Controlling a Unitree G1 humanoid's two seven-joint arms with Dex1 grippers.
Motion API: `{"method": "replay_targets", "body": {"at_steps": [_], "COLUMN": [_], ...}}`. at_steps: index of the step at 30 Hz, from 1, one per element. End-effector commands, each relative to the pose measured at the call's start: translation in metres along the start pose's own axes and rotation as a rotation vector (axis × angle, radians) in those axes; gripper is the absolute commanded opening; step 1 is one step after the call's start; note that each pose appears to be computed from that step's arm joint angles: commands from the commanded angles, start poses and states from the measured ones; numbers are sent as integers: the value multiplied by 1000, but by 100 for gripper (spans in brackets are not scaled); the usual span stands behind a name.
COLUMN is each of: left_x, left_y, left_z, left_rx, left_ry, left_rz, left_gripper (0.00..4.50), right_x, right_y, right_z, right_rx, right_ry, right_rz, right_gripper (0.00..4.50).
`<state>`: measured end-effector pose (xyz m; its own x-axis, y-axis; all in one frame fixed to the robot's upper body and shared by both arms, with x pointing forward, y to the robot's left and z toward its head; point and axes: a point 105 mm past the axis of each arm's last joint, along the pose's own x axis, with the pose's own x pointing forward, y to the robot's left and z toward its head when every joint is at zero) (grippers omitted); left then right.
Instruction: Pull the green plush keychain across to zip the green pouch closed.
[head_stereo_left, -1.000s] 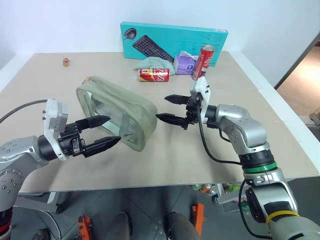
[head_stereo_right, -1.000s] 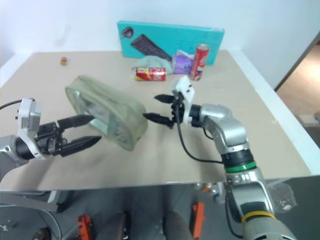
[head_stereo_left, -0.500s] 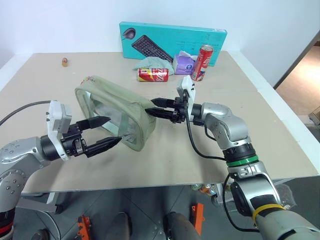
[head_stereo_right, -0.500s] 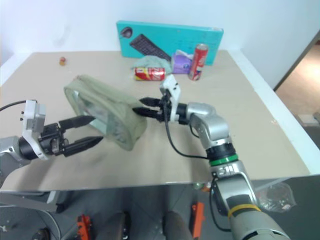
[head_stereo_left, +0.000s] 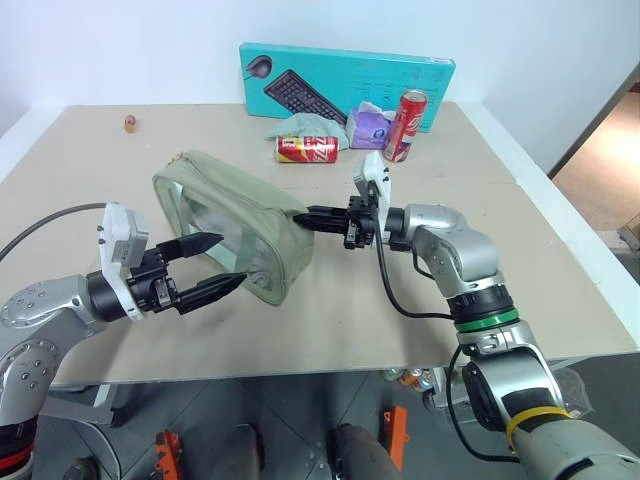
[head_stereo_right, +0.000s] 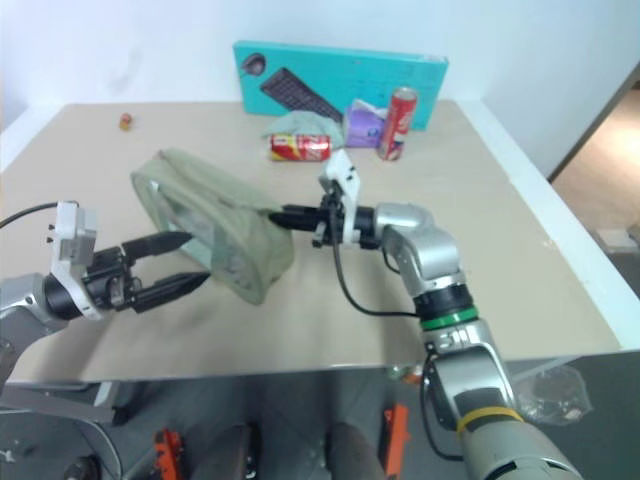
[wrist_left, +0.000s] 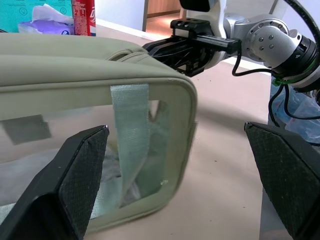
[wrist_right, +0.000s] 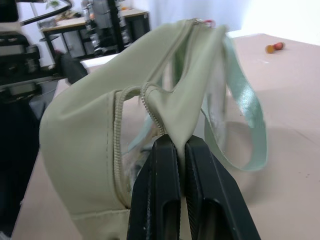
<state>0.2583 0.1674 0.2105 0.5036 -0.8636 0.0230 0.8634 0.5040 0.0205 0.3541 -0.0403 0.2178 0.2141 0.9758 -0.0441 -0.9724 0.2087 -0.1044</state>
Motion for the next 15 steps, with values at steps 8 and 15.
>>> {"method": "replay_targets", "body": {"at_steps": [8, 15], "left_x": [2, 4], "left_y": [2, 2], "left_z": [6, 5], "left_rx": [33, 33], "left_ry": [-21, -21], "left_rz": [0, -6], "left_gripper": [450, 450], "right_x": [-61, -103], "right_y": [-28, -67], "right_z": [34, 20], "right_rx": [-234, -328], "right_ry": [113, 278], "right_rz": [-7, -129], "right_gripper": [4, 4]}}
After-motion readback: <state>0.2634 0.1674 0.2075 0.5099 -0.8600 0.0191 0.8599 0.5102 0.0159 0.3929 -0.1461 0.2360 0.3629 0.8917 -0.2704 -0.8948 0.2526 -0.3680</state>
